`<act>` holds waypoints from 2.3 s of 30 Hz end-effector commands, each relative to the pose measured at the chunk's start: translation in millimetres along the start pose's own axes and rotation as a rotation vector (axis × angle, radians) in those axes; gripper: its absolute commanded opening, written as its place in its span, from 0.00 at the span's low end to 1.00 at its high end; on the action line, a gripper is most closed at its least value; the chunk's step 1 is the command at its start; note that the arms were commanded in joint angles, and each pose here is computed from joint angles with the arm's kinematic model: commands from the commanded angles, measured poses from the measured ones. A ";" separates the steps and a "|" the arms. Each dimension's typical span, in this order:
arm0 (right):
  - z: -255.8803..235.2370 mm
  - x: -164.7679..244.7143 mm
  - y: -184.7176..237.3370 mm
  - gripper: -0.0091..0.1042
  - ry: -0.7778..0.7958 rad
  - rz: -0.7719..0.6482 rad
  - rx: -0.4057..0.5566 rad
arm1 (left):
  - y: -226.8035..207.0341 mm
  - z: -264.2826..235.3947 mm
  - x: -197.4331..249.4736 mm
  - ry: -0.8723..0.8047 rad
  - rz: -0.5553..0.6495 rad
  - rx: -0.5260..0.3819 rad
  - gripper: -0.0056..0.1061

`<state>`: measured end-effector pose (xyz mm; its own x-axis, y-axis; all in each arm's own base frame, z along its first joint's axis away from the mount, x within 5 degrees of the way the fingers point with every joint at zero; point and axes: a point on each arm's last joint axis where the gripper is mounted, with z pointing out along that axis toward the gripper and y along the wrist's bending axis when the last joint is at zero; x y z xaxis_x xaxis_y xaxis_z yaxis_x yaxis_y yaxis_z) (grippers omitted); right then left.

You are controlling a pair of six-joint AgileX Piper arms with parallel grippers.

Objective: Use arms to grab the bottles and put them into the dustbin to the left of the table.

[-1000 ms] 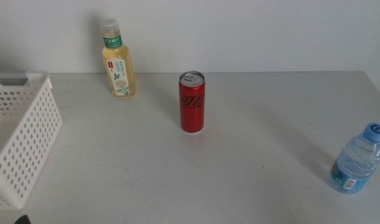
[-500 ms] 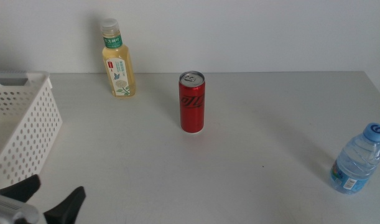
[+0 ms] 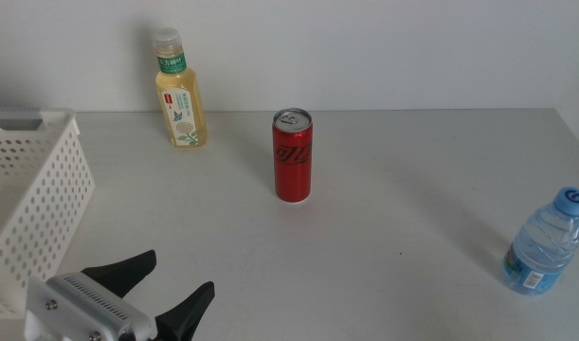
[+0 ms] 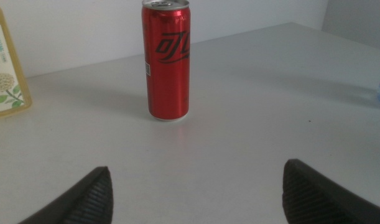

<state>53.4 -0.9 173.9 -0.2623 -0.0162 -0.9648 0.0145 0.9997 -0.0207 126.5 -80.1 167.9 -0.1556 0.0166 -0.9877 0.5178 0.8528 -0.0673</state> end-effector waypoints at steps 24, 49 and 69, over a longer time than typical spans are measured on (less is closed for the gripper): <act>-2.8 -9.7 -0.8 0.91 -0.097 -0.014 0.012 | 3.0 20.7 -0.1 -0.109 -0.069 -0.033 0.89; -2.8 -9.7 -0.8 0.91 -0.097 -0.014 0.012 | 30.2 198.7 -55.7 -0.100 0.020 0.052 0.89; -2.8 -9.7 -0.8 0.91 -0.097 -0.014 0.012 | 36.0 285.6 -41.0 -0.124 -0.082 0.137 0.85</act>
<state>53.4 -0.9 173.9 -0.2623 -0.0162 -0.9648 0.0145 0.9997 -0.0207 385.2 -195.6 130.1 -0.2027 -0.0154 -0.9791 0.5969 0.7907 -0.1360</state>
